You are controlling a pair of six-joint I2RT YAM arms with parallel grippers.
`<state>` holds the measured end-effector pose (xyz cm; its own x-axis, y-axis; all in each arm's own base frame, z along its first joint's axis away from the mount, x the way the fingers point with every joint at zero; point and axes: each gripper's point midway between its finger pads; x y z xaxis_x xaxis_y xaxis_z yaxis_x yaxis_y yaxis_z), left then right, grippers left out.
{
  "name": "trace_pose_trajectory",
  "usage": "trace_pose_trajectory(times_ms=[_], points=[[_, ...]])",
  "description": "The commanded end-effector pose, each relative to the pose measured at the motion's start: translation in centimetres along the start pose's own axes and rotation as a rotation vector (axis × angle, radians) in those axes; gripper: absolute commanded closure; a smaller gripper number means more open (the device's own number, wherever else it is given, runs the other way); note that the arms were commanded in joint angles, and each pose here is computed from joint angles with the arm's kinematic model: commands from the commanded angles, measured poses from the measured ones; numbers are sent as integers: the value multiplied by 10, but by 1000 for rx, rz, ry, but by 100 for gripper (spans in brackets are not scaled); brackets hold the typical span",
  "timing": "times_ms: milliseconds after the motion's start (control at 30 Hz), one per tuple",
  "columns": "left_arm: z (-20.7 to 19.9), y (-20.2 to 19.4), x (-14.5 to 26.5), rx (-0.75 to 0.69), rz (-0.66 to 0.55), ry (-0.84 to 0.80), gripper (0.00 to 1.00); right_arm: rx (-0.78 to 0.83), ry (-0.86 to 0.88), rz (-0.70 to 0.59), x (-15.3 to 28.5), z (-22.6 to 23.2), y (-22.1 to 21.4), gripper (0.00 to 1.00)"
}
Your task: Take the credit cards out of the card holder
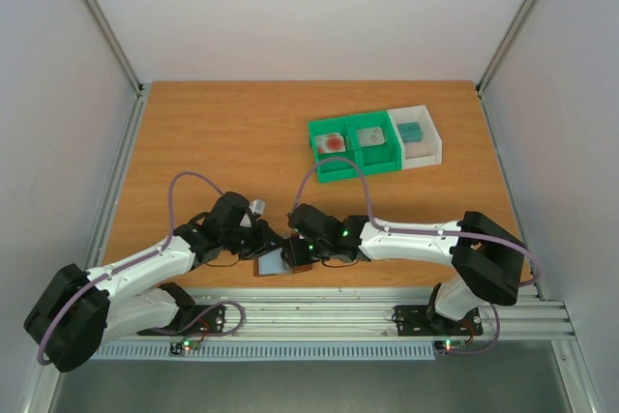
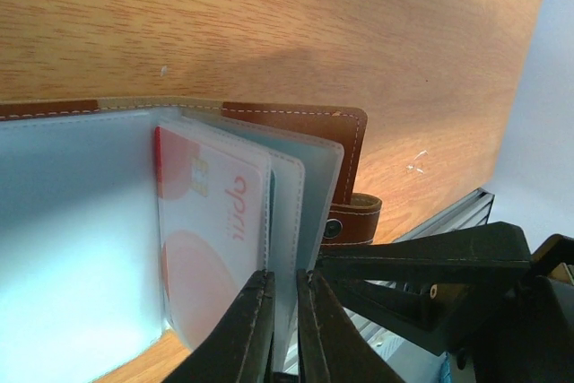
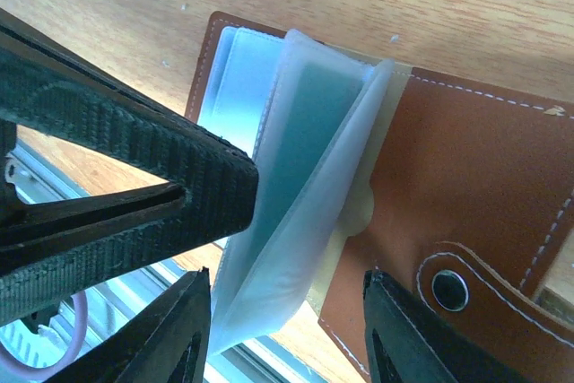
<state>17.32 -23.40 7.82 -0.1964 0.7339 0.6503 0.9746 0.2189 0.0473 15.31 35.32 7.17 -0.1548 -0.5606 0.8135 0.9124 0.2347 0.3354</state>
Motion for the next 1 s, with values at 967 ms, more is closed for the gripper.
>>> trace_pose_trajectory(times_ms=[967], points=[[19,6,22,-41,-106,114,70,-17,-147,-49,11,-40,-6,63]])
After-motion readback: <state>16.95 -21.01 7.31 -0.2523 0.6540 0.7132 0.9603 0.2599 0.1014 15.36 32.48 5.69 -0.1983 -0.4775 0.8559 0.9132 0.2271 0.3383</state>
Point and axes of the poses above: each gripper's point midway between its finger pads, its own x axis back along the fingers, its own z axis along the line the jaws close on, y = z × x
